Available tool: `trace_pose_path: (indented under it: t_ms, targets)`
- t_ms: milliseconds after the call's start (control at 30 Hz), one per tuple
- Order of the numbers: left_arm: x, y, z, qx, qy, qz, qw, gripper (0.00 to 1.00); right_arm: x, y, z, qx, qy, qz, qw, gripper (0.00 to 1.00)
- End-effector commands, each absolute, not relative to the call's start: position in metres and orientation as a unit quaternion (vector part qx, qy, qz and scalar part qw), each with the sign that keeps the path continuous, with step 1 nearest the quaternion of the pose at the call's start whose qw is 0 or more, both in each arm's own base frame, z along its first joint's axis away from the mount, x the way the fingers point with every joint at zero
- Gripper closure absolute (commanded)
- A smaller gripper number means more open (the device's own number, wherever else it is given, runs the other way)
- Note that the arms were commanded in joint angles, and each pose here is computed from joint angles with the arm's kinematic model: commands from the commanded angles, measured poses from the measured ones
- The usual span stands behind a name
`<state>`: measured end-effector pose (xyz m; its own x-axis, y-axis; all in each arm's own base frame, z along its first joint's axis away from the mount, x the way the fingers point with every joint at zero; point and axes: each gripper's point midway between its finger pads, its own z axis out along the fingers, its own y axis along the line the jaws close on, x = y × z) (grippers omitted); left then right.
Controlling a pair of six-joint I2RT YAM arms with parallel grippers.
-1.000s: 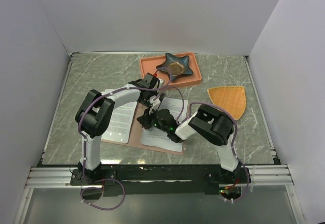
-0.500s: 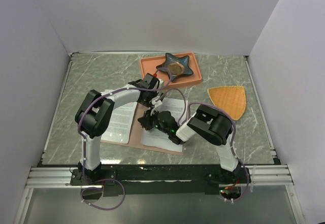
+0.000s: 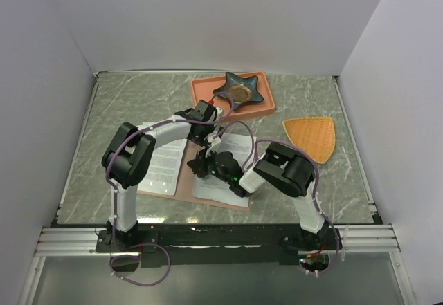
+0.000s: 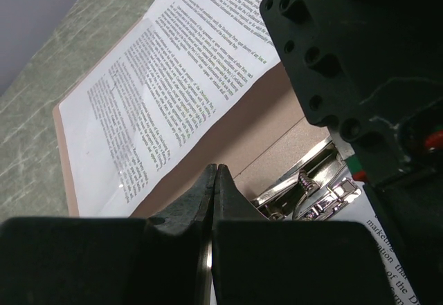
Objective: Put the files into the folder
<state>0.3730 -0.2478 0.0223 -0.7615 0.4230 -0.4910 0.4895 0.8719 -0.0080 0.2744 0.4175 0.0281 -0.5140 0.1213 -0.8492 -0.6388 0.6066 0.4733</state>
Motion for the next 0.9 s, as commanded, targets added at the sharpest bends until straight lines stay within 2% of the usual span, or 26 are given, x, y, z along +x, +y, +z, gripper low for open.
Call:
trace_pose_path:
  t_ms: [0,867]
  targets:
    - [0.356,-0.234,0.007,0.242,0.946,-0.060,0.206,0.02,0.209,0.349,-0.105,-0.217,0.888,0.278,0.295,1.00]
    - [0.357,-0.232,0.005,0.234,0.948,-0.065,0.204,0.01,0.194,0.325,-0.131,-0.198,0.913,0.247,0.257,1.00]
